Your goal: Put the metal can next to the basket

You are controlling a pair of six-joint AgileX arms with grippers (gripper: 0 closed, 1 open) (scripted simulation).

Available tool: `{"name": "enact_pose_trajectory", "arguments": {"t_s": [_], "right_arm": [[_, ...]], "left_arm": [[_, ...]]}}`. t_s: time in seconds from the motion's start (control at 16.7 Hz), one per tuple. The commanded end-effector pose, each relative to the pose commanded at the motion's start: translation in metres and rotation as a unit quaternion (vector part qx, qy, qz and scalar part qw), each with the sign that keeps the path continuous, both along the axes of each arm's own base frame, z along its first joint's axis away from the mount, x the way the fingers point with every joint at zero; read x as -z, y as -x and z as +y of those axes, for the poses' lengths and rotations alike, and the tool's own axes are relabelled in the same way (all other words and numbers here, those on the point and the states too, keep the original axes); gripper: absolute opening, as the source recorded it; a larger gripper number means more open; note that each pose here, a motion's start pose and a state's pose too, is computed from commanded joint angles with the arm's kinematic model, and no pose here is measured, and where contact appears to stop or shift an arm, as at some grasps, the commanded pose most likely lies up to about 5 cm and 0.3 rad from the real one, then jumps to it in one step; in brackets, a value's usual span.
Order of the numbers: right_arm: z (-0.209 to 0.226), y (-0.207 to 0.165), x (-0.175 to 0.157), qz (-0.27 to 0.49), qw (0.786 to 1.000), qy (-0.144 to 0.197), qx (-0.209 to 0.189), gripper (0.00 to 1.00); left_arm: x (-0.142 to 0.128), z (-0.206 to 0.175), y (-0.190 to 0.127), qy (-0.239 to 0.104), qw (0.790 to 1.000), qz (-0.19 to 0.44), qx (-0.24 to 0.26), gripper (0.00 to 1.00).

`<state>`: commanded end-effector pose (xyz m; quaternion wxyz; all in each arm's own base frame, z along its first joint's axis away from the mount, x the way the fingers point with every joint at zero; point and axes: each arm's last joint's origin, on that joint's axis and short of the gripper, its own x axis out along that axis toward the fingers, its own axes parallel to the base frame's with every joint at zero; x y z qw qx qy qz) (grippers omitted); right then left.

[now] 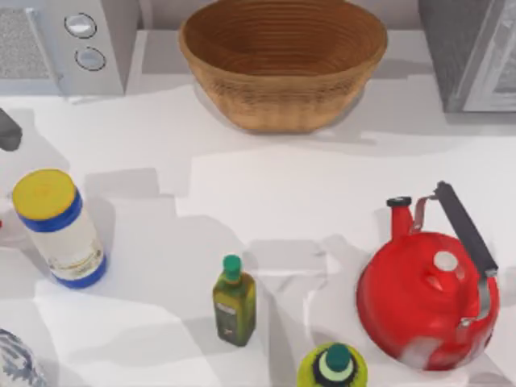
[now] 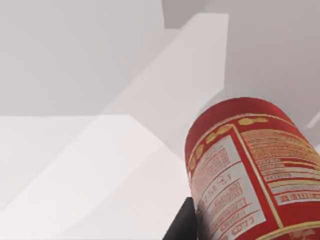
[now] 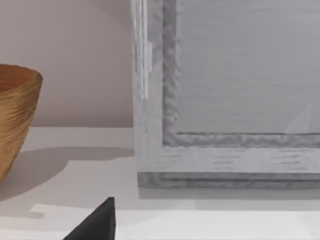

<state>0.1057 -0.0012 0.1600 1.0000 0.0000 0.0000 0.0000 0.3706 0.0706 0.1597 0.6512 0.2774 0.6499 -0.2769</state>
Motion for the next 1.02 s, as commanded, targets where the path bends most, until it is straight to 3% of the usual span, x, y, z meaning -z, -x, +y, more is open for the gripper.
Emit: {"name": "enact_pose_trajectory", "arguments": {"t_s": [0.24,0.3,0.84,1.02], "right_arm": [[0.0000,0.0000,0.0000,0.000,1.000,0.000,0.000,1.00],[0.0000,0.0000,0.0000,0.000,1.000,0.000,0.000,1.00],[0.0000,0.0000,0.0000,0.000,1.000,0.000,0.000,1.00],[0.0000,0.0000,0.0000,0.000,1.000,0.000,0.000,1.00]], "left_arm": [[0.0000,0.0000,0.0000,0.000,1.000,0.000,0.000,0.02],[0.0000,0.0000,0.0000,0.000,1.000,0.000,0.000,0.00],[-0.0008,-0.0010,-0.0002,0.000,1.000,-0.001,0.001,0.00],[-0.0061,-0.0031,-0.0078,-0.005,0.999,-0.023,-0.026,0.00]]}}
